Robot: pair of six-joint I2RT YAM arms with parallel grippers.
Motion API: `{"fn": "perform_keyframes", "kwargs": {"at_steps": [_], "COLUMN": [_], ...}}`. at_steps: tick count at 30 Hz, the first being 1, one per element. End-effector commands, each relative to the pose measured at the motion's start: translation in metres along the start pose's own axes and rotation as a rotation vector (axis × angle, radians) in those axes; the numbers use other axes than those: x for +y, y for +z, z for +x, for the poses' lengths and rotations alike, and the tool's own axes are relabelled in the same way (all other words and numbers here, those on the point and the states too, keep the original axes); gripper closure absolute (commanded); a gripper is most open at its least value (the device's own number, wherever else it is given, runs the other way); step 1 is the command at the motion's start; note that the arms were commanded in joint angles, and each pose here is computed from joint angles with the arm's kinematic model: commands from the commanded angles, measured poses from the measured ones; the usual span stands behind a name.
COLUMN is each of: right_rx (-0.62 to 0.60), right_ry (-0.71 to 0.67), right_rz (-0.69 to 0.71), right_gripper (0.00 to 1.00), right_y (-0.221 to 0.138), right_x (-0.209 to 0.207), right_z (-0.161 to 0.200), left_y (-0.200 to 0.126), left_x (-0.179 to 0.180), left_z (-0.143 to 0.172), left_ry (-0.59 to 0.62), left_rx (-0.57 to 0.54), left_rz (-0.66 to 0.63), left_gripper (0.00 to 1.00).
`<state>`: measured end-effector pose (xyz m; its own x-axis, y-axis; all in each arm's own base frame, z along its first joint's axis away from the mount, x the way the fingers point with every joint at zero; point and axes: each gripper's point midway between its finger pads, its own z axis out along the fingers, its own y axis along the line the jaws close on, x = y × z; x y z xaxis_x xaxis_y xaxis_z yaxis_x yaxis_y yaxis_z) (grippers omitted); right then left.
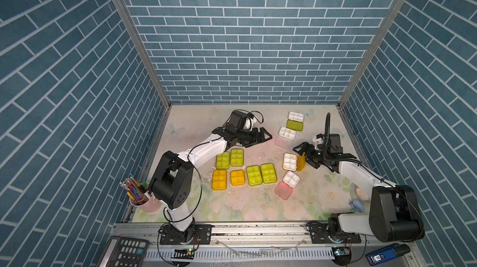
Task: Close pillboxes
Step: Close the lid on the pillbox.
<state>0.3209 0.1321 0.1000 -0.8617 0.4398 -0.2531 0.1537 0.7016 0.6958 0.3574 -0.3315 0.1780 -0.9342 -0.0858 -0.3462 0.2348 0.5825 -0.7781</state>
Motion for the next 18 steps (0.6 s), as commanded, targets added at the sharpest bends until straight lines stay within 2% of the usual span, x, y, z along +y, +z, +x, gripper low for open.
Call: {"fn": "perform_keyframes", "kwargs": {"at_steps": [1, 13, 18], "right_rx": [0.007, 0.056, 0.062], "right_ry": [0.008, -0.031, -0.068], "right_rz": [0.007, 0.014, 0.093], "right_gripper": [0.11, 0.11, 0.11], "right_y": [0.005, 0.024, 0.02], "right_x": [0.008, 0.027, 0.015], "right_z": [-0.003, 0.002, 0.004], "left_y": [-0.001, 0.0, -0.002], "left_x": [-0.005, -0.004, -0.004], "left_z": [-0.007, -0.006, -0.006], "left_ry": [-0.036, -0.042, -0.047], "left_rx": [-0.024, -0.022, -0.026], "left_rz": [0.034, 0.043, 0.045], "left_gripper": [0.1, 0.1, 0.1]}}
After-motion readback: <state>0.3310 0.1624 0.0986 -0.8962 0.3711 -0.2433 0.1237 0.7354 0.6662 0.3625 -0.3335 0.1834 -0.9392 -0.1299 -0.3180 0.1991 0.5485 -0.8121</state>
